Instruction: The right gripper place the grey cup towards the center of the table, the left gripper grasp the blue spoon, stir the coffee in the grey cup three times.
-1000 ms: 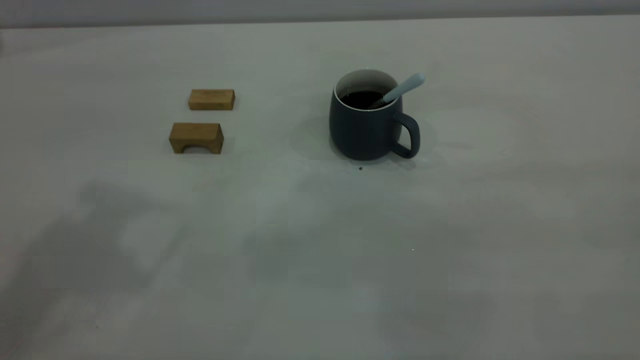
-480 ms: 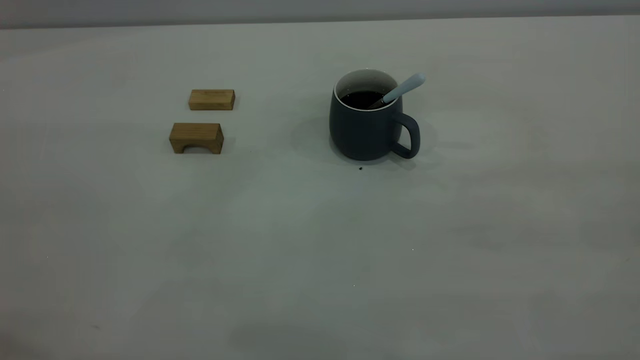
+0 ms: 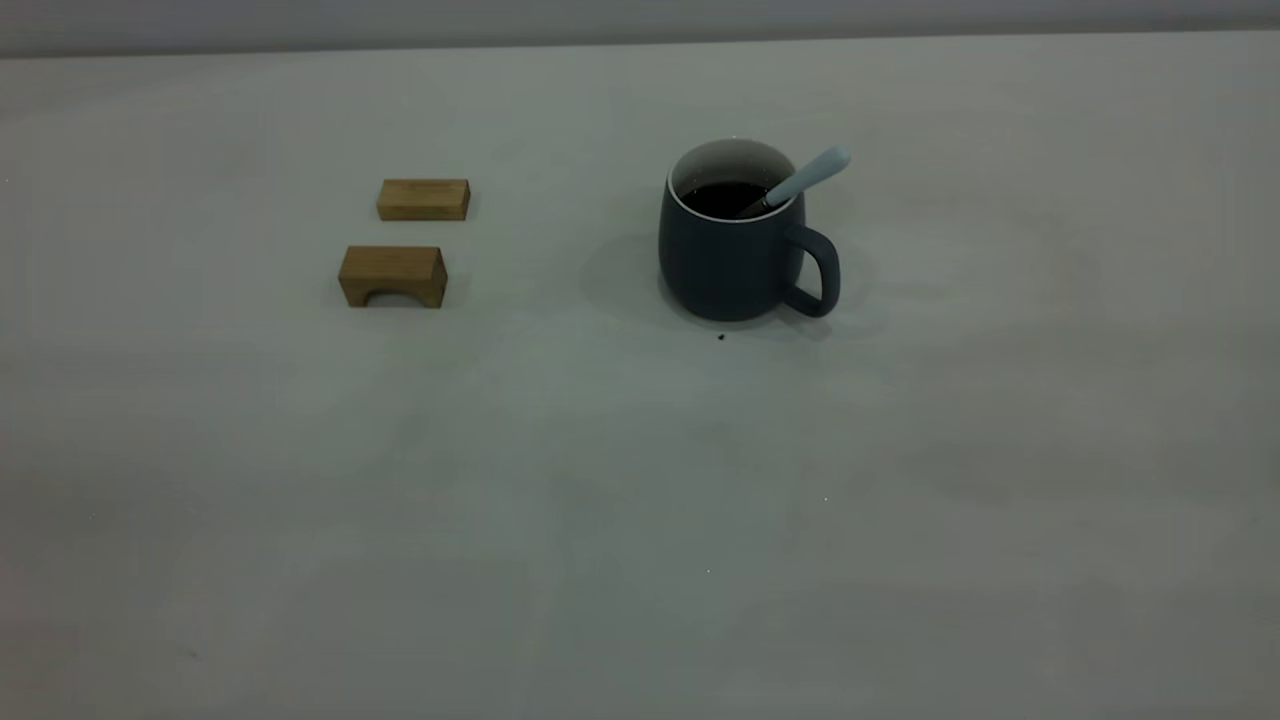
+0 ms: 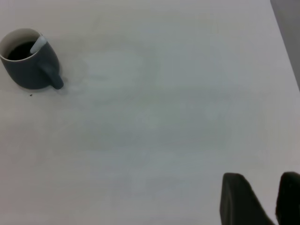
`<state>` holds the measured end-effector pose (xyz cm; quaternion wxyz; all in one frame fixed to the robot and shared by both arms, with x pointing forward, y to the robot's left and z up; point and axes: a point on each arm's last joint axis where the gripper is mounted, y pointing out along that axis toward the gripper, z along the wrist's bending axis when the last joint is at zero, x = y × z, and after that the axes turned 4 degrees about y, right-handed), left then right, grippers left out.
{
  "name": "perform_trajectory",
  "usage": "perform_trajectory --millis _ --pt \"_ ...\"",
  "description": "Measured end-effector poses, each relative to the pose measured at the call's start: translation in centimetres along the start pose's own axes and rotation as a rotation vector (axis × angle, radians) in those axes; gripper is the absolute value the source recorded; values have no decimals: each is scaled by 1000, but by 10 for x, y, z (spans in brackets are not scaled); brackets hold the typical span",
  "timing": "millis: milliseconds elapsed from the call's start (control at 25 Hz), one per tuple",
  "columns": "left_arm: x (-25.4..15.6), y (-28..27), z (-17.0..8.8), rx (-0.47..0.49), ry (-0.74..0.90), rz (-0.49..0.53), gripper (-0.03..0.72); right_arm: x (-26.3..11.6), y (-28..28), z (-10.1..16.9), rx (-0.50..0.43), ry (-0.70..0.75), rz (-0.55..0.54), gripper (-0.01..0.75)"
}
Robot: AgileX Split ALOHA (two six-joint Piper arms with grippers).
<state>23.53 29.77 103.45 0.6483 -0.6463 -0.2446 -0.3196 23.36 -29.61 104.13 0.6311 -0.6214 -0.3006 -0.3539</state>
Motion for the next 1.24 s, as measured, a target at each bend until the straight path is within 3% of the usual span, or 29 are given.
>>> perform_trajectory --millis 280,1240 --pt "-10 -8 -1 -6 17 -79 432 0 0 0 0 0 0 238" --pt "-10 -8 -1 -6 17 -79 432 0 0 0 0 0 0 238"
